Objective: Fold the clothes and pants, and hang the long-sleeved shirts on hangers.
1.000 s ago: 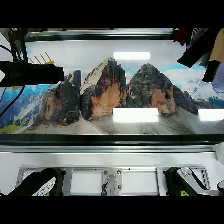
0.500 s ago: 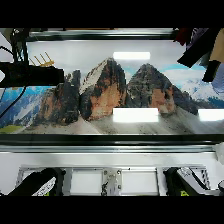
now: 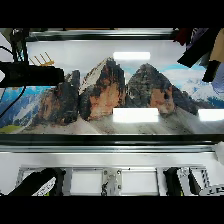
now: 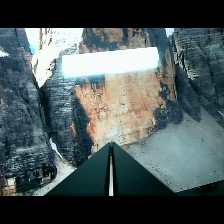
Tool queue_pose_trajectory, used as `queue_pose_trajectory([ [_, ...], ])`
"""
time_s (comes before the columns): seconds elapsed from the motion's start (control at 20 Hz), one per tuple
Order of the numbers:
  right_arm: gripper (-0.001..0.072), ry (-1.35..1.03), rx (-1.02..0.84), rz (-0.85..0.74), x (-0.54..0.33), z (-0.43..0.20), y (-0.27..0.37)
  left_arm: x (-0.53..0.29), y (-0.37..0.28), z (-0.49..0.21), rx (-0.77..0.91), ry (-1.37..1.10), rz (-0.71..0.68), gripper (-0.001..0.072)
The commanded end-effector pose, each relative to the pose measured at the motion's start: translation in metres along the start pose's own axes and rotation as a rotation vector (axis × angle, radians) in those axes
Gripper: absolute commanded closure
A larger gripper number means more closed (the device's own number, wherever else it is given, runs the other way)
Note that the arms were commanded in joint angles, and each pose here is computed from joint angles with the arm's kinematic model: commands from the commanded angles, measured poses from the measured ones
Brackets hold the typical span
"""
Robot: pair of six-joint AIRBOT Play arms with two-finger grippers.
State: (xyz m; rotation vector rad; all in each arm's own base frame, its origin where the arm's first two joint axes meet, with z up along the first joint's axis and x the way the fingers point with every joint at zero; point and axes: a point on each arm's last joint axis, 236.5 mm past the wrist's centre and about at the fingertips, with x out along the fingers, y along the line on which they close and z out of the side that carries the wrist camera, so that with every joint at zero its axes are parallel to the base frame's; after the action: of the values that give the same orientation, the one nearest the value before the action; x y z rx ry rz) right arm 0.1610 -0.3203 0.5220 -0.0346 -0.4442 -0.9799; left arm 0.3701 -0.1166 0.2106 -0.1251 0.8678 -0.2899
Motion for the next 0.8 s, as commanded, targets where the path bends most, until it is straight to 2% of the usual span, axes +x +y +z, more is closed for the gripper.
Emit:
queue_pose_trajectory([
  [0.0,0.0186,0.076,0.209,0.157,-0.022,0.0,0.046,0.0,0.0,0.001,-0.001,-0.002,0.0,0.0691],
  [0.15,0.0186,0.219,0.239,0.316,-0.033,-0.034,0.096,0.001,0.0,0.0,-0.001,-0.001,-0.001,0.069],
  [0.3,0.0186,0.348,0.095,0.609,-0.069,-0.075,0.179,0.0,-0.003,-0.001,-0.006,0.002,-0.016,0.0691],
  [0.4,0.0188,0.485,0.024,0.874,-0.119,-0.113,0.239,0.001,-0.02,-0.003,-0.023,0.008,-0.081,0.069],
  [0.55,0.0188,0.681,0.037,1.229,-0.216,-0.16,0.313,0.015,-0.048,-0.027,0.006,0.008,-0.148,0.069],
  [0.75,0.0188,0.992,0.011,1.679,-0.381,-0.215,0.361,0.032,-0.089,-0.073,0.084,0.034,-0.23,0.0691],
])
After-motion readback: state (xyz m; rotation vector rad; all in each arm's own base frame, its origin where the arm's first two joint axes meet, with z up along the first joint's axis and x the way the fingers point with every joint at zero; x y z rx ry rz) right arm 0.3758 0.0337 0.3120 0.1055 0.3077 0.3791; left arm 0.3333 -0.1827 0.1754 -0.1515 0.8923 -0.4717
